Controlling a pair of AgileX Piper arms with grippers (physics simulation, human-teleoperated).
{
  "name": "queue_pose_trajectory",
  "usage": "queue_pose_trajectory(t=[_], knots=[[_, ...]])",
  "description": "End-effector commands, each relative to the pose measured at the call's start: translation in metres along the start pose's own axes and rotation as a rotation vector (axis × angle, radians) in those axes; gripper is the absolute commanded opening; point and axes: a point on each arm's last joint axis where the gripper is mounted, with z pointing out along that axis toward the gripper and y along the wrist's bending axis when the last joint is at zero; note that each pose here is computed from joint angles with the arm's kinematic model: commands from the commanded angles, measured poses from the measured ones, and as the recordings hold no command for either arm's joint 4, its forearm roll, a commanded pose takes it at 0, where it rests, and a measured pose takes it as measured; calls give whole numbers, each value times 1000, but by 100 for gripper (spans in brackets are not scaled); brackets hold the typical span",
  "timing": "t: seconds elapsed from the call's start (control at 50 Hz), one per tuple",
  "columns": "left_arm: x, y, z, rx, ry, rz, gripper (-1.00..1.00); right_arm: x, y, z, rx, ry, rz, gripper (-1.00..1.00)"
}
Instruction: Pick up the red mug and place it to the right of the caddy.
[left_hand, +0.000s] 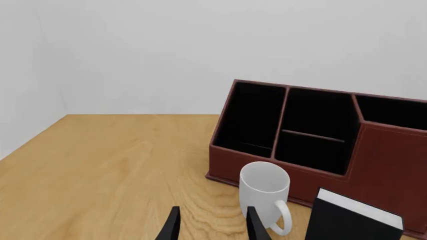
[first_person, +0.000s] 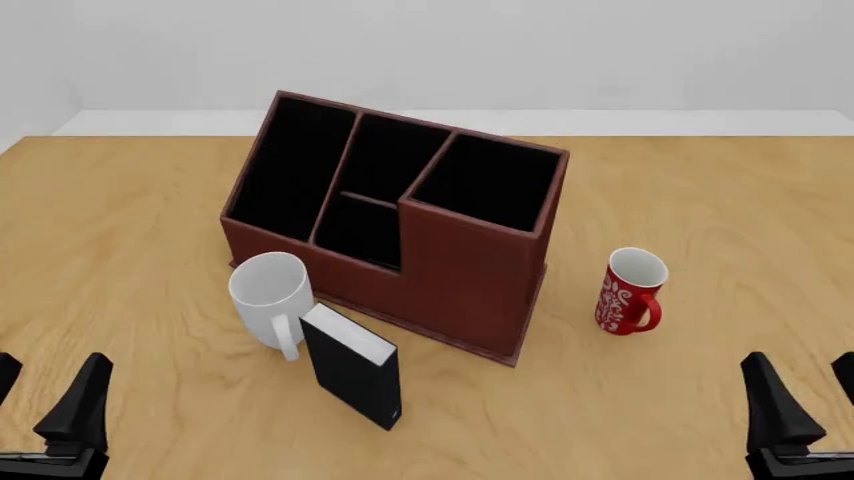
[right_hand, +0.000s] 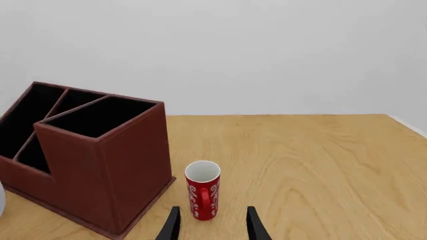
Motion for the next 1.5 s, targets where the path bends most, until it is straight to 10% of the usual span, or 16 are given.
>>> queue_pose_trajectory(t=[0.02, 0.62, 0.72, 1.5], knots=[[0, 0, 0, 0, 0, 0, 100, 1, 0, 3, 6, 29, -45, 100], [0, 0, 0, 0, 0, 0, 100, -67, 5, 35, -48, 98, 4, 100], [0, 0, 0, 0, 0, 0, 100, -58, 5, 55, -46, 161, -71, 100], [0, 0, 0, 0, 0, 0, 100, -6, -1, 108, -5, 319, -77, 100]])
